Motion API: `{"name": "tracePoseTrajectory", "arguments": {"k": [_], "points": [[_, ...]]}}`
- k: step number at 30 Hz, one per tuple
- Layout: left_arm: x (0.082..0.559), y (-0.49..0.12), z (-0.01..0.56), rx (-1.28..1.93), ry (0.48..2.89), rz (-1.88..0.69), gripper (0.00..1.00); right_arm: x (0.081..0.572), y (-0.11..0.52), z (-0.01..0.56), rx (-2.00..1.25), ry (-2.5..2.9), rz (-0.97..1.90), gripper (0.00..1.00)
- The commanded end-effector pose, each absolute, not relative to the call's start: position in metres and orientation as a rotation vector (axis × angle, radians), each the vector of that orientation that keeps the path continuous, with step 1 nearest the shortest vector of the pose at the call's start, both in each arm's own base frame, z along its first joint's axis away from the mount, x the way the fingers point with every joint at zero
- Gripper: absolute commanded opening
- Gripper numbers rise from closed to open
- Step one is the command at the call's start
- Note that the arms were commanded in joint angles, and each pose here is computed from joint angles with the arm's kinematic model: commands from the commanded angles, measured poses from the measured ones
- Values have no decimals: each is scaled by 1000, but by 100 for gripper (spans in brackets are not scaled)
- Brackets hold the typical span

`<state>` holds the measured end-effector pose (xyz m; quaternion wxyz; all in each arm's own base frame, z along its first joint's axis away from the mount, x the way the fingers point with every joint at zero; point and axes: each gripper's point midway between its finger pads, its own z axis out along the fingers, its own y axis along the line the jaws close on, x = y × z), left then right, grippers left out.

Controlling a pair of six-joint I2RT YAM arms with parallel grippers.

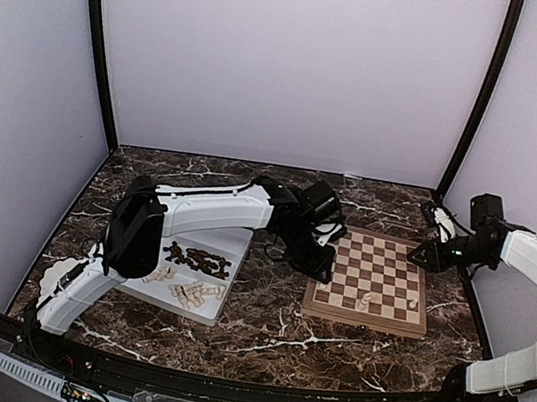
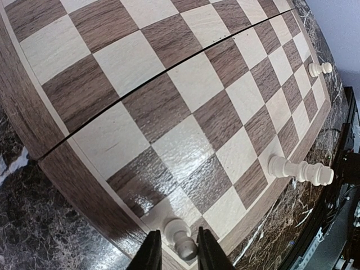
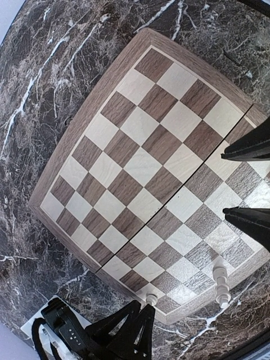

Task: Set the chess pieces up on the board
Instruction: Place the pawn on a2, then adjust the pawn at a2.

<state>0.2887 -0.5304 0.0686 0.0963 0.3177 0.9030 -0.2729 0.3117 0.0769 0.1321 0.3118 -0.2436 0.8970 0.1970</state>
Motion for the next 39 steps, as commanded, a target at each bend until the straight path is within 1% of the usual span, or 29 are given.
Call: {"name": "tracePoseTrajectory", "arguments": {"k": [1, 5, 9, 12, 17, 19, 22, 23, 24, 25, 26, 27, 28, 29, 30, 31, 32, 33, 34, 35, 36, 37, 38, 39], "points": [[288, -537, 86, 943, 2644, -846, 26, 312, 79, 132, -648, 2346, 537, 30], [288, -539, 93, 941, 2627, -862, 28, 312, 79, 132, -647, 2347, 537, 30], [290, -538, 104, 938, 2606, -861, 32, 312, 79, 131, -649, 2349, 537, 30], [286, -536, 110, 974, 2597, -860, 33, 312, 79, 131, -649, 2350, 532, 30], [288, -512, 130, 1031, 2534, -668, 33, 311, 78, 131, -652, 2349, 526, 30], [289, -493, 149, 1032, 2501, -580, 33, 311, 79, 131, -658, 2344, 528, 30], [283, -454, 141, 1041, 2546, -409, 33, 311, 80, 132, -667, 2335, 533, 30], [283, -443, 154, 1018, 2528, -378, 34, 311, 80, 132, -667, 2335, 535, 30], [282, -423, 137, 1006, 2564, -273, 34, 310, 80, 132, -671, 2334, 537, 30], [280, -413, 151, 984, 2543, -262, 35, 310, 81, 132, -674, 2332, 536, 30], [277, -396, 135, 975, 2569, -186, 36, 310, 81, 131, -676, 2331, 537, 30], [275, -387, 147, 951, 2547, -191, 37, 310, 81, 131, -675, 2332, 542, 30], [272, -375, 133, 938, 2569, -158, 37, 310, 81, 131, -678, 2330, 547, 30], [270, -368, 142, 911, 2560, -176, 38, 309, 83, 132, -693, 2326, 560, 30], [265, -355, 128, 887, 2602, -154, 38, 306, 87, 135, -719, 2312, 584, 30], [266, -345, 132, 821, 2622, -163, 38, 303, 92, 140, -757, 2293, 603, 28], [260, -329, 119, 800, 2672, -121, 38, 298, 99, 145, -809, 2275, 607, 27], [264, -315, 122, 707, 2699, -113, 37, 292, 112, 148, -897, 2255, 588, 26], [258, -296, 109, 674, 2753, -61, 36, 288, 122, 152, -976, 2234, 540, 26], [263, -280, 113, 565, 2776, -63, 36, 285, 131, 154, -1043, 2221, 490, 25], [258, -262, 101, 518, 2821, -29, 35, 281, 141, 155, -1111, 2204, 466, 25], [264, -246, 106, 403, 2833, -54, 35, 279, 149, 158, -1163, 2182, 452, 25], [260, -230, 96, 359, 2865, -28, 34, 277, 156, 162, -1202, 2165, 451, 25], [266, -217, 102, 271, 2857, -42, 35, 273, 167, 164, -1257, 2147, 463, 25]]}}
